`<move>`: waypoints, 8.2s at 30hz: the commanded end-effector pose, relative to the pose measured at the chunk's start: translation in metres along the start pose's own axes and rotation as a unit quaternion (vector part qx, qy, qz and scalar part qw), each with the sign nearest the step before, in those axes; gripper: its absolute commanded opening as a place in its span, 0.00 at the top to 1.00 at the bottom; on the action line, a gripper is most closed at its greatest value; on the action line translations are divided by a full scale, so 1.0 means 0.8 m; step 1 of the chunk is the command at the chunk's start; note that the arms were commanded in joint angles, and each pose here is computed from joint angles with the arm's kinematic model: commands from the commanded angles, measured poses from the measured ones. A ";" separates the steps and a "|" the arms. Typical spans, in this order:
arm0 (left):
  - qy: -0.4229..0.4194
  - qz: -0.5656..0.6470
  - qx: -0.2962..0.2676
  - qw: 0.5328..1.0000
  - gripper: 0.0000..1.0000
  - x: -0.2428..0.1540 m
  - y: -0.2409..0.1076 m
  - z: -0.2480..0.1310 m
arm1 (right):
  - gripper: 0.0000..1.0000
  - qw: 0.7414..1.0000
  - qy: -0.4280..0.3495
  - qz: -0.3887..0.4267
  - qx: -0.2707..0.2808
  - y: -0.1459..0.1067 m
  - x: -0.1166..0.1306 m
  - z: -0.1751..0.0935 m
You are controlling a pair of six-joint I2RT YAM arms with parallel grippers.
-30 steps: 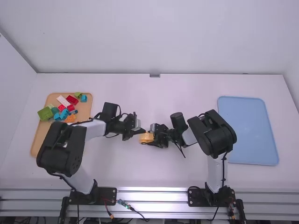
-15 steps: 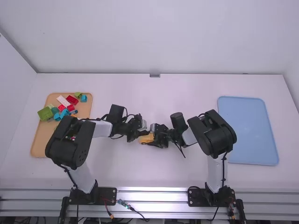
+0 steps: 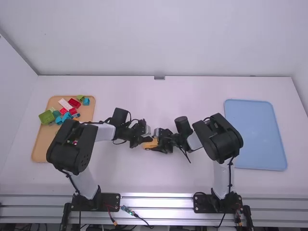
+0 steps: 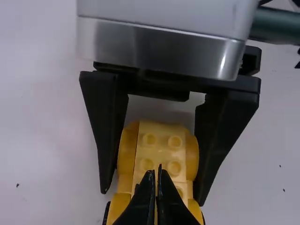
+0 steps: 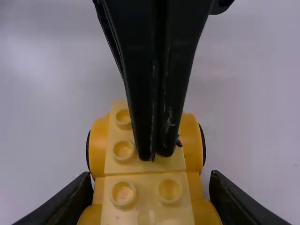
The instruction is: Assemble lego blocks to make yellow taxi
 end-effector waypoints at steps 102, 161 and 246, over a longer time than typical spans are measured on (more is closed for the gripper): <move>0.278 -0.329 0.297 0.852 0.23 0.122 -0.158 -0.402 | 0.01 0.945 -0.307 -0.027 0.112 0.134 -0.023 -0.167; 0.248 -0.236 0.312 0.886 0.48 0.085 -0.226 -0.390 | 0.01 0.933 -0.351 0.000 0.076 0.139 -0.042 -0.191; -0.084 0.030 -0.268 0.959 0.98 0.063 0.154 -0.109 | 0.01 0.961 -0.023 0.091 -0.259 0.186 -0.050 -0.182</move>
Point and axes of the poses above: each hand's point on the last joint's axis, 136 mm out from that joint toward the fingers, its own z axis out along the fingers, its own x axis along the line the jaws close on, y = z × x, the point moved 8 cm from there along -z, back along the fingers, and after that the axes turned 4 degrees about z, right-handed, at the moved point
